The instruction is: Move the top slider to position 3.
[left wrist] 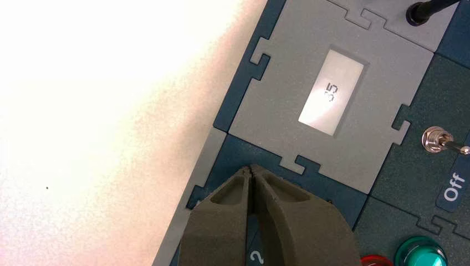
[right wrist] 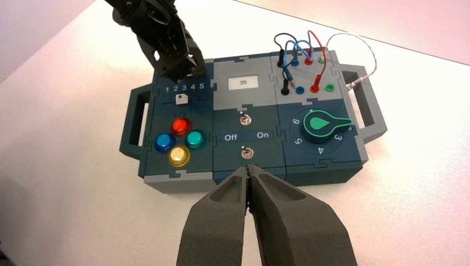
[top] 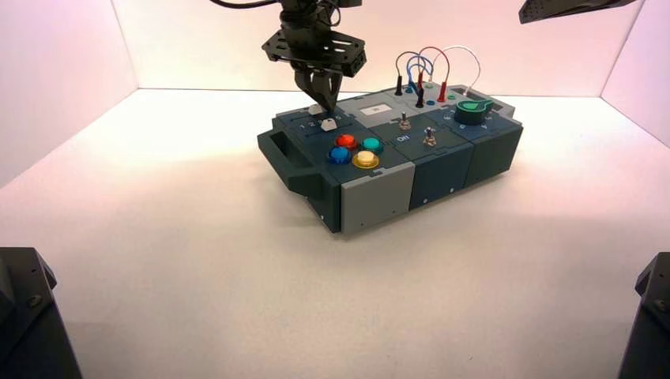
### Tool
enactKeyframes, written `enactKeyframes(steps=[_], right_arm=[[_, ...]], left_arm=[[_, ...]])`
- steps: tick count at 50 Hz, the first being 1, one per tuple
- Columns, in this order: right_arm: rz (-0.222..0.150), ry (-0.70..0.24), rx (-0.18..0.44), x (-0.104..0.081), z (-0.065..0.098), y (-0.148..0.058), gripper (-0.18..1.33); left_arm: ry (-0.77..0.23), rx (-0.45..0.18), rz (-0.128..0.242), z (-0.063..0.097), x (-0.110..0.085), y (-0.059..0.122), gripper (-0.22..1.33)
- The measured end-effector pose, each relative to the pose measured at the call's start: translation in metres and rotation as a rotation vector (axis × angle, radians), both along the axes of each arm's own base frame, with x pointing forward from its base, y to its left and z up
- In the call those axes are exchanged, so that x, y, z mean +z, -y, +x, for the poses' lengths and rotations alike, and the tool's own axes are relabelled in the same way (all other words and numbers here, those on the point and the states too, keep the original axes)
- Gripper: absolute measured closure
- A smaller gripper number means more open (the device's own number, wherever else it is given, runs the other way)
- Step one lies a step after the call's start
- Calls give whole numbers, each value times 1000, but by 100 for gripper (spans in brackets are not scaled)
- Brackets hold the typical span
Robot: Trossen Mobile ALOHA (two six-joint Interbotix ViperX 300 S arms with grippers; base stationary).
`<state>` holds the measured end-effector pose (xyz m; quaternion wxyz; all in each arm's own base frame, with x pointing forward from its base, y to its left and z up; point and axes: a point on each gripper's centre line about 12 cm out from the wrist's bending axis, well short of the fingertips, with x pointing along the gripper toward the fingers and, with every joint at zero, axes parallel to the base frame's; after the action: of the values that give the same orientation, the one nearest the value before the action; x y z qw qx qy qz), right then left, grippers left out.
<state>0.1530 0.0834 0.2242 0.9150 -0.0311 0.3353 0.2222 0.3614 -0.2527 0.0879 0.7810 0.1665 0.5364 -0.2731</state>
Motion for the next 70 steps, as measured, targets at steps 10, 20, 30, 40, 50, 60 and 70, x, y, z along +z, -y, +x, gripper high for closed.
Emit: enactKeyframes(steps=[10,20,30,40,50,60,70], right_arm=[[0,0,0,0,0,0,129],[0,0,0,0,0,0,129],[0,0,0,0,0,0,129],[0,0,0,0,0,0,129],[0,0,-2,0,0,0,129],[0,0,0,0,0,0,129],[-1,-1,0,0,0,0,129]], left_arm=[[0,0,0,0,1,0,128],[0,-1,0,0,0,0,128],[-1,-2,3,-2,0,-1,128],[-2,-1,2,-2,0,-2,128],[-3,-1,3,-2,0,-2,128],[0,-6,0,2,6,2,128],[7,-13,-9,8,19,9,128]])
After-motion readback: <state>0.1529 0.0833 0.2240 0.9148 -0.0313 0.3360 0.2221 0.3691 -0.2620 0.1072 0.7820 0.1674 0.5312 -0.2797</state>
